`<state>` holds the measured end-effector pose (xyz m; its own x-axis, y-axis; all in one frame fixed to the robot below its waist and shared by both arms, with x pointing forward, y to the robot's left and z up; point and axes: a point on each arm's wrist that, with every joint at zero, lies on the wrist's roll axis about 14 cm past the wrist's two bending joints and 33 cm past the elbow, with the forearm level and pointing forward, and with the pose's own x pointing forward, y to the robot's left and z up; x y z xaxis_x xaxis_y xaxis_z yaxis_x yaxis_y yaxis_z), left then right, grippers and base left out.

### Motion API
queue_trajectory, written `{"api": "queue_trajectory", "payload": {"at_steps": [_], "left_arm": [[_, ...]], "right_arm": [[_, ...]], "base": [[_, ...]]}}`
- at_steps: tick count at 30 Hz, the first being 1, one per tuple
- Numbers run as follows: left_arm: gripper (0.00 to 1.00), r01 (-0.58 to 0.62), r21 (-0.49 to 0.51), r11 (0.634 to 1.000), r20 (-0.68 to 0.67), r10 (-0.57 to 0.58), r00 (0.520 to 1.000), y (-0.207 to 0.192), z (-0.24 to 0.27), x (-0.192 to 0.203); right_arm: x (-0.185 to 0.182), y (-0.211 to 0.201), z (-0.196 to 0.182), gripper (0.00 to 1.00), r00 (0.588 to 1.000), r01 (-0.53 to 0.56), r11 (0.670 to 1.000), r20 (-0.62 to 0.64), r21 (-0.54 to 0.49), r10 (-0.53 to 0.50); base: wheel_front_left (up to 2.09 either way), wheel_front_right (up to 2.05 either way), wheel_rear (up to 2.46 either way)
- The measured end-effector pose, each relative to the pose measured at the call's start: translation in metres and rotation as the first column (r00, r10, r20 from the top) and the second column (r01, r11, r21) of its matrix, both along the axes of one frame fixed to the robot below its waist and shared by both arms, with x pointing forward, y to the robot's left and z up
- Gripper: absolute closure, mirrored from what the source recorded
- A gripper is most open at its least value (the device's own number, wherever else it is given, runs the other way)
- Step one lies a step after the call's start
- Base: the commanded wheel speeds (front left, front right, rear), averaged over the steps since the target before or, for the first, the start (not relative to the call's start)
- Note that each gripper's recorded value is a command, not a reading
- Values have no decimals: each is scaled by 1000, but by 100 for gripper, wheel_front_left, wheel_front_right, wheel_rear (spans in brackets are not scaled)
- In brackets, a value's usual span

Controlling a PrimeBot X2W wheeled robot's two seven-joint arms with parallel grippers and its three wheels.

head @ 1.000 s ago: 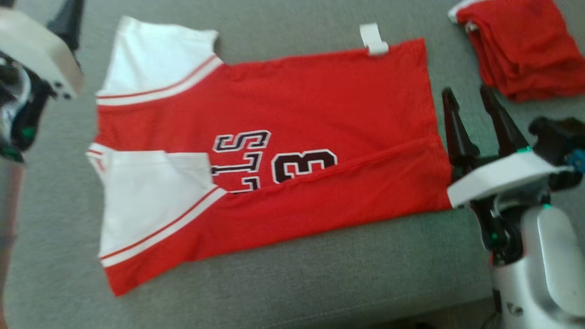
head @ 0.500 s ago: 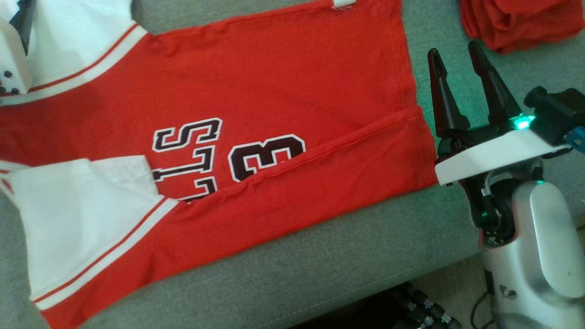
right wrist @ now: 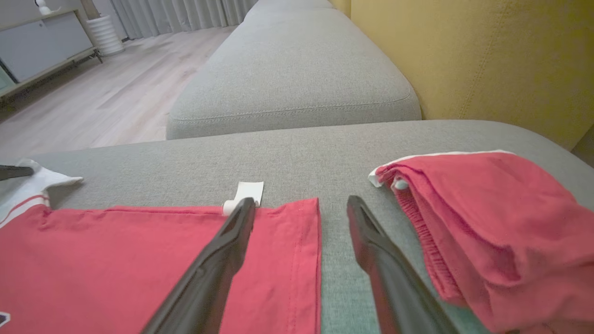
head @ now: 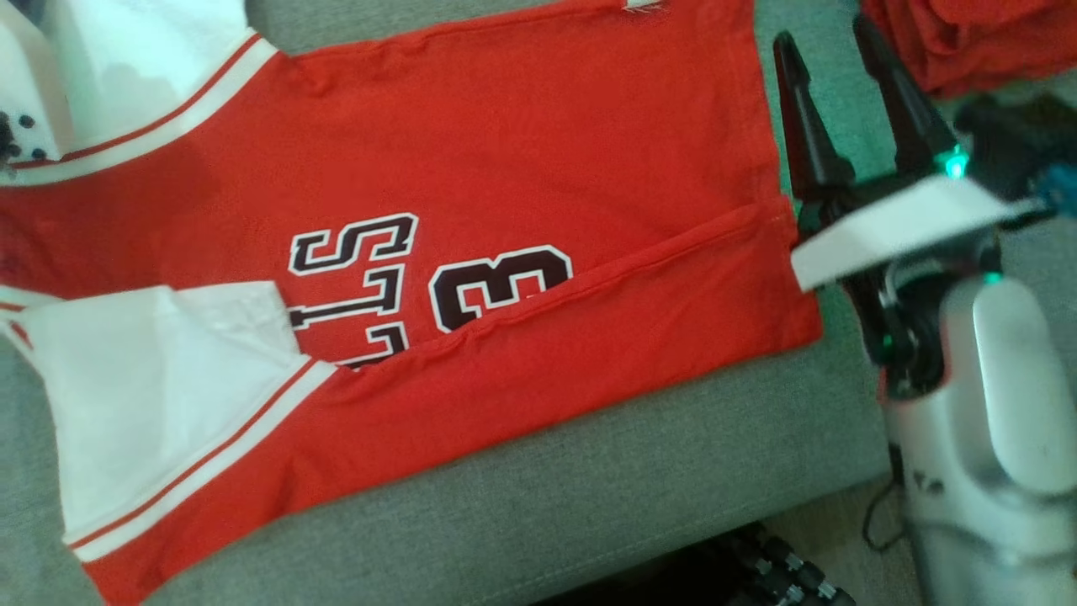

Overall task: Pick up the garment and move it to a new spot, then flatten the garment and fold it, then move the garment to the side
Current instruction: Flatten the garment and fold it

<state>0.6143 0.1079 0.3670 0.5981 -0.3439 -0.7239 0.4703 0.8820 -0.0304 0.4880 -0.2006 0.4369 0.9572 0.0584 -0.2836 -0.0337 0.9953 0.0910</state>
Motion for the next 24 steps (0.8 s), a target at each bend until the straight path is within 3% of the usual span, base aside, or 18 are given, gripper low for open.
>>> {"api": "queue_trajectory", "payload": {"at_steps": [9, 22, 23, 24], "left_arm": [[100, -12, -109, 994, 154, 29, 988, -8, 38, 2], [100, 15, -164, 986, 262, 29, 965, -5, 72, -14], [100, 17, -164, 986, 267, 28, 963, -5, 74, -15], [100, 18, -165, 986, 274, 28, 961, -5, 76, -16]], "right_arm": [[38, 6, -21, 0, 985, -55, 995, -166, -77, 42], [58, 5, -64, 0, 902, -115, 984, -429, -135, 47], [58, 6, -66, 6, 896, -117, 985, -441, -129, 48], [59, 7, -67, 26, 892, -119, 985, -449, -127, 50]], "base": [[0, 0, 0], [0, 0, 0], [0, 0, 0], [0, 0, 0]]}}
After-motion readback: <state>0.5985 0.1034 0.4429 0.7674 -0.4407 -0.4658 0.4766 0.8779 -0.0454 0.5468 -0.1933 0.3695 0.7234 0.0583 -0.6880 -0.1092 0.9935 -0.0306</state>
